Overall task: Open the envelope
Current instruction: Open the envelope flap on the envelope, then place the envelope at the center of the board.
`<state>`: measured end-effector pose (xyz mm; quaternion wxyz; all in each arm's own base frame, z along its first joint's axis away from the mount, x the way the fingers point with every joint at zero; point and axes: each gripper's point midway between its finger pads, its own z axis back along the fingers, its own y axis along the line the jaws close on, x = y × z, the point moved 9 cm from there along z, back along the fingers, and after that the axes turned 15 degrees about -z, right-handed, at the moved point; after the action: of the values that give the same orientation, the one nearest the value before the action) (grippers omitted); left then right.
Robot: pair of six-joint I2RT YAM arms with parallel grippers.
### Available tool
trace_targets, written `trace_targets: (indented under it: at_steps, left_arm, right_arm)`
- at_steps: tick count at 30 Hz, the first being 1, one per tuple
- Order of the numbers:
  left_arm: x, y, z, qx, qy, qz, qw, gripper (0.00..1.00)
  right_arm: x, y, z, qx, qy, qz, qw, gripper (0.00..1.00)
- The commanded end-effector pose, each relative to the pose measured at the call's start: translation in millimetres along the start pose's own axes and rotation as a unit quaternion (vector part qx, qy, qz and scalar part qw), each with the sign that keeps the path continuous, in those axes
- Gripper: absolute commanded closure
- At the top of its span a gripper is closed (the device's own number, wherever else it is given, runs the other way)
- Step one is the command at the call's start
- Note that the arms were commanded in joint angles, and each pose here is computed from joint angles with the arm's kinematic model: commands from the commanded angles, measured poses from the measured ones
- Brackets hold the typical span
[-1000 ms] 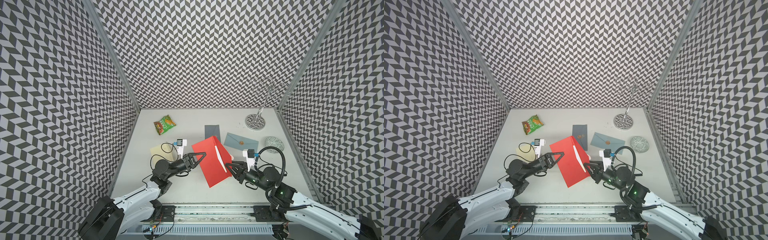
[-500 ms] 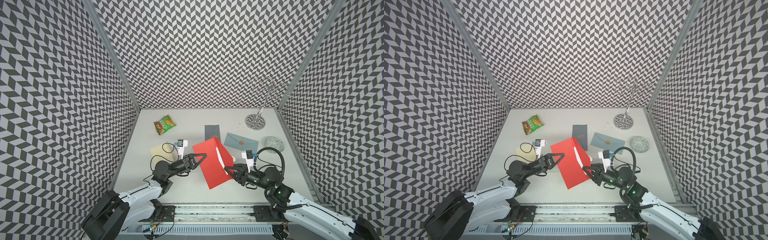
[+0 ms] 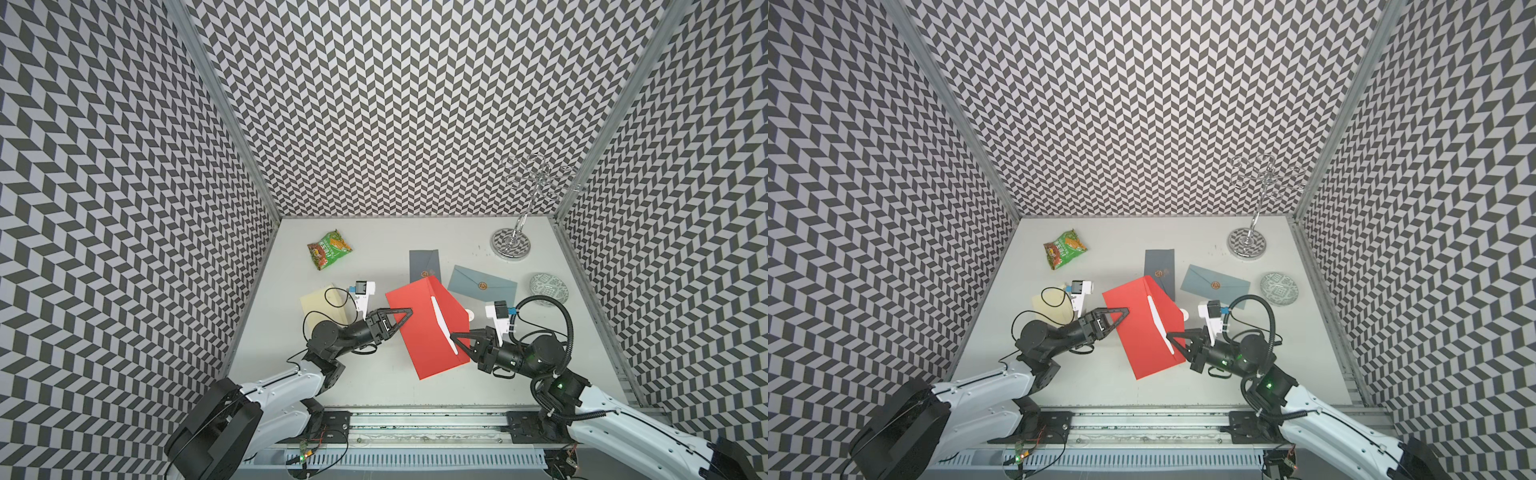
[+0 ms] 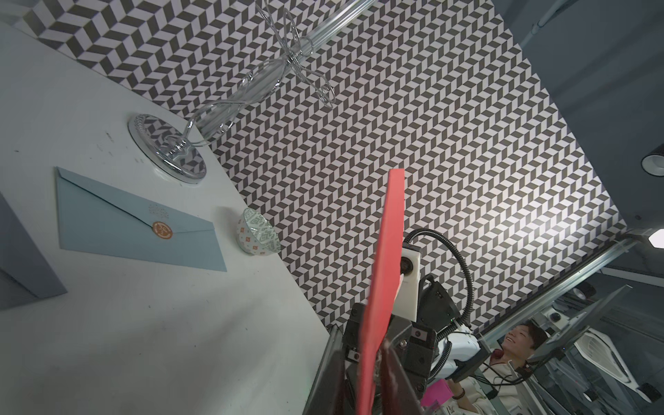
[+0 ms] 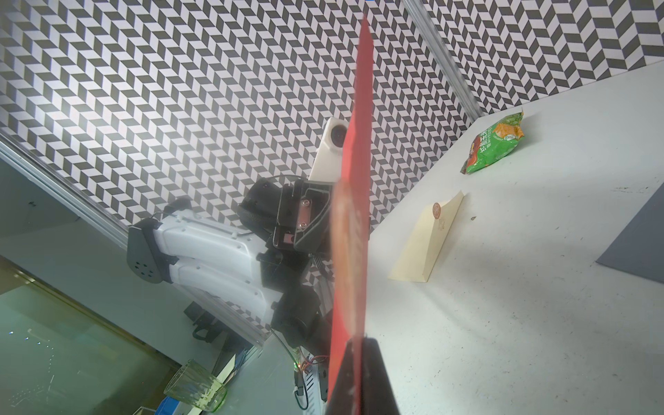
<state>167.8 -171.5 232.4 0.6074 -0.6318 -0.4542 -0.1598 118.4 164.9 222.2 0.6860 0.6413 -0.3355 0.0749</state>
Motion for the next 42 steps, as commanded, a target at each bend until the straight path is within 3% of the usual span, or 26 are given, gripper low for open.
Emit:
trace_targets:
  at_steps: [1, 4, 9, 17, 22, 27, 29, 42]
  left_arm:
    - [4, 10, -2, 0.051, 0.006, -0.015, 0.999, 0.63]
    - [9, 20, -5, 0.118, 0.029, -0.029, 0.992, 0.55]
    - [13, 32, 12, 0.239, 0.022, -0.056, 0.969, 0.5]
    - [22, 37, 49, 0.405, -0.016, -0.091, 0.91, 0.46]
    - [37, 16, 54, 0.389, -0.043, -0.12, 0.913, 0.41]
    - [46, 5, 62, 0.409, -0.056, -0.141, 0.9, 0.38]
    - [50, 0, 65, 0.416, -0.058, -0.151, 0.895, 0.37]
    - [61, -23, 82, 0.413, -0.1, -0.185, 0.886, 0.31]
  right_arm:
    - [9, 2, 0, -0.003, -0.035, 0.012, 0.999, 1.0]
    - [10, -11, -1, -0.051, -0.059, 0.002, 0.997, 1.0]
    - [10, -30, -6, -0.107, -0.077, -0.023, 0.991, 1.0]
    - [8, -49, -19, -0.14, -0.077, -0.058, 0.985, 1.0]
    - [16, -52, -52, -0.148, -0.031, -0.06, 0.987, 1.0]
    - [18, -67, -92, -0.131, 0.01, -0.079, 0.988, 1.0]
    - [20, -79, -113, -0.16, 0.032, -0.085, 0.983, 1.0]
    - [23, -151, -201, -0.251, 0.051, -0.13, 0.958, 1.0]
